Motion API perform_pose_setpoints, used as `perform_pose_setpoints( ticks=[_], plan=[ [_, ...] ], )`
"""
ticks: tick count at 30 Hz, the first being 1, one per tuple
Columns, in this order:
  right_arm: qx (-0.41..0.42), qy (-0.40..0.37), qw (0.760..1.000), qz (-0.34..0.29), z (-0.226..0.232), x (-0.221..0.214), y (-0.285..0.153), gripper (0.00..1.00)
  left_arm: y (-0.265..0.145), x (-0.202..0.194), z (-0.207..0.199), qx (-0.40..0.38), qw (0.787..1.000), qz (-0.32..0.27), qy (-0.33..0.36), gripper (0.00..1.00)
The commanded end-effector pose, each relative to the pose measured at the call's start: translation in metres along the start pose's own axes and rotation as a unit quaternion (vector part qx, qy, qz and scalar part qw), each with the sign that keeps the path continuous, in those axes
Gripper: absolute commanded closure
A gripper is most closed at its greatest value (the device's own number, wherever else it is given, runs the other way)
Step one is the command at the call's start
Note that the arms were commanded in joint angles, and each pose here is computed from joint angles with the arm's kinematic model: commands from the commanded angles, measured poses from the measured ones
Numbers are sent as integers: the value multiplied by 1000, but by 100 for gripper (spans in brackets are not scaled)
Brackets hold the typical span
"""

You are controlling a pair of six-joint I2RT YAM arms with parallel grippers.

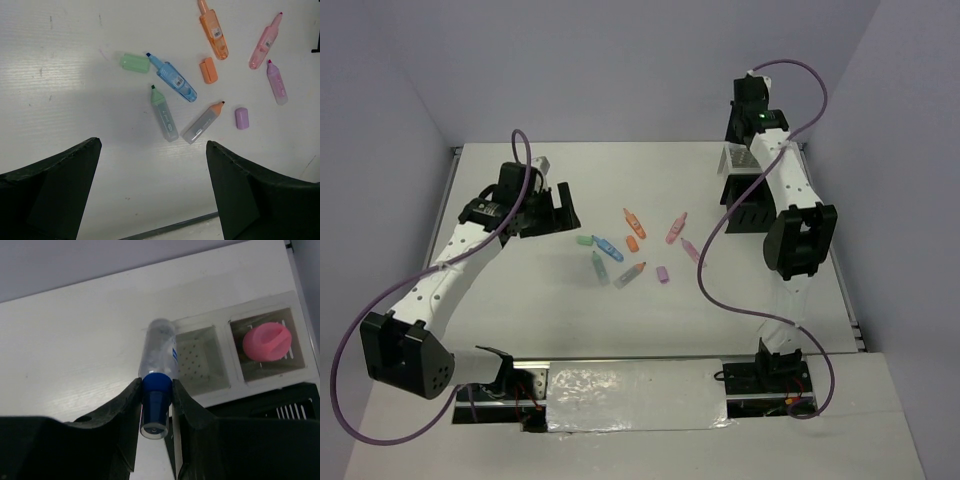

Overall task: Sort the stationery into containers
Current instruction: Place the stationery in the storage box.

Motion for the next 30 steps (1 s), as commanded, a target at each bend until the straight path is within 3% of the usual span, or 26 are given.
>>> perform_pose_setpoints(
  ticks=[1,13,22,23,30],
  plan=[
    [3,5,999,-45,-19,28,-10,100,-7,8,-8,-40,999,-27,23,1],
    [22,41,998,-36,-39,2,-13,100,8,5,-2,-18,999,-1,34,1],
    [43,36,998,25,-47,-1,-8,100,9,7,-3,-15,999,1,36,1],
    [41,31,997,56,-49,-11,-3,100,8,7,-2,-14,999,-1,36,1],
    [59,36,996,62,-60,-11,-12,100,10,0,1,-19,999,4,30,1]
  ],
)
Point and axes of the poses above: each gripper's point midway between its finger pads, its own y axis out along the fingers, its own z axis along the line the jaws close on, x = y × z, the point moved 6 cm from there along -y, back along the fingers, and after that the axes turned 9 degrees about -y, right-handed, at the moved point
